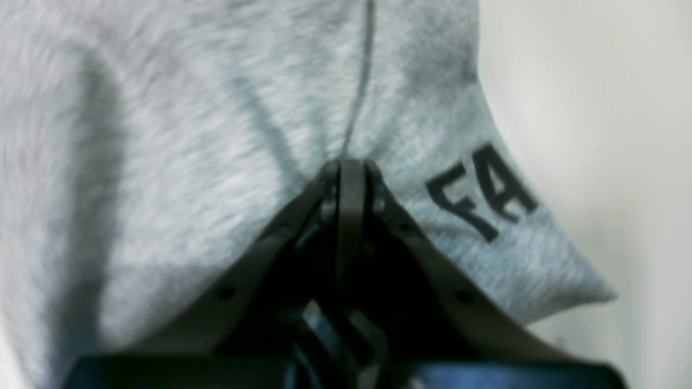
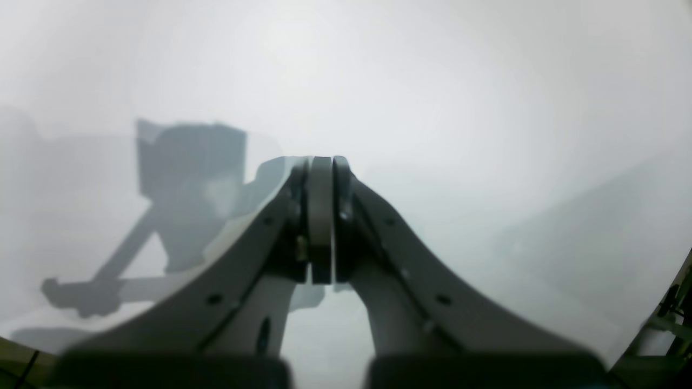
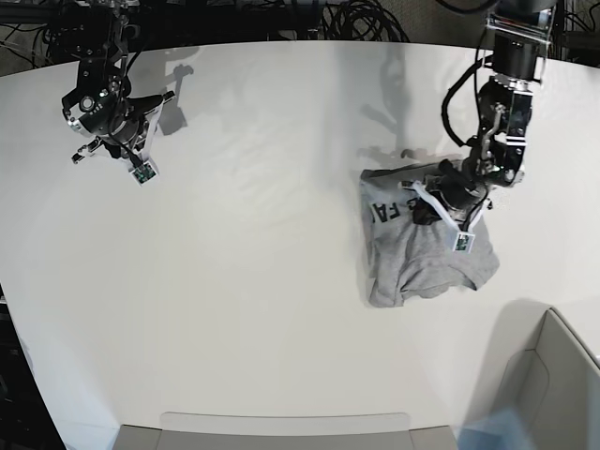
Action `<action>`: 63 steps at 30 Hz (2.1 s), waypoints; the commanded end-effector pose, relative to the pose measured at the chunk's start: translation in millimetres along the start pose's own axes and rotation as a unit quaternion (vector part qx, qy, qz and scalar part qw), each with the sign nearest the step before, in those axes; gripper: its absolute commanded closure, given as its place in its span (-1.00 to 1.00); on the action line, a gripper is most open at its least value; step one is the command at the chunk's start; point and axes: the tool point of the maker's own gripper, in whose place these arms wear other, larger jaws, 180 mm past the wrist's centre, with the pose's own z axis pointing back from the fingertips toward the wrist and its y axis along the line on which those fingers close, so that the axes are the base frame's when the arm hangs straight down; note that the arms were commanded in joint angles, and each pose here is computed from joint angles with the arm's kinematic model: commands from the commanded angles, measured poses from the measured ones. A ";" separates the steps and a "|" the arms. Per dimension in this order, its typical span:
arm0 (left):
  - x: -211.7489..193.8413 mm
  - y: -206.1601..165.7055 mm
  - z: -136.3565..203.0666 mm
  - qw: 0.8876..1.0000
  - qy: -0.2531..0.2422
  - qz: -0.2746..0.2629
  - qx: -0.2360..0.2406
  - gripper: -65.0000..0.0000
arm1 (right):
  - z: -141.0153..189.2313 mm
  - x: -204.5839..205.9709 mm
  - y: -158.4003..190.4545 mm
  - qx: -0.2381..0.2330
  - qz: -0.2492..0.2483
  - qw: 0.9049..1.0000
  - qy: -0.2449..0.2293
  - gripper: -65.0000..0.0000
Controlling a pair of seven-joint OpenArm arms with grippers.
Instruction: Fold the T-shirt properly
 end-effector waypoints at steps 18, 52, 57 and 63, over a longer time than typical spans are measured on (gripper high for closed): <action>84.1 30.7 81.2 0.988 -0.116 -0.085 0.049 1.00 | 48.9 95.8 -5.3 -0.035 0.002 0.981 -0.190 1.00; -142.0 -35.9 210.2 0.997 -0.021 0.015 0.071 1.00 | 67.5 -80.9 128.6 0.075 -0.197 0.972 -0.102 1.00; -178.5 -48.9 221.8 0.992 0.002 0.008 0.127 1.00 | 79.9 -89.9 158.0 0.142 -0.178 0.968 -0.103 1.00; -229.3 -67.1 223.8 0.984 0.049 0.036 0.165 1.00 | 66.1 -129.0 159.9 0.142 -0.213 0.964 -0.067 1.00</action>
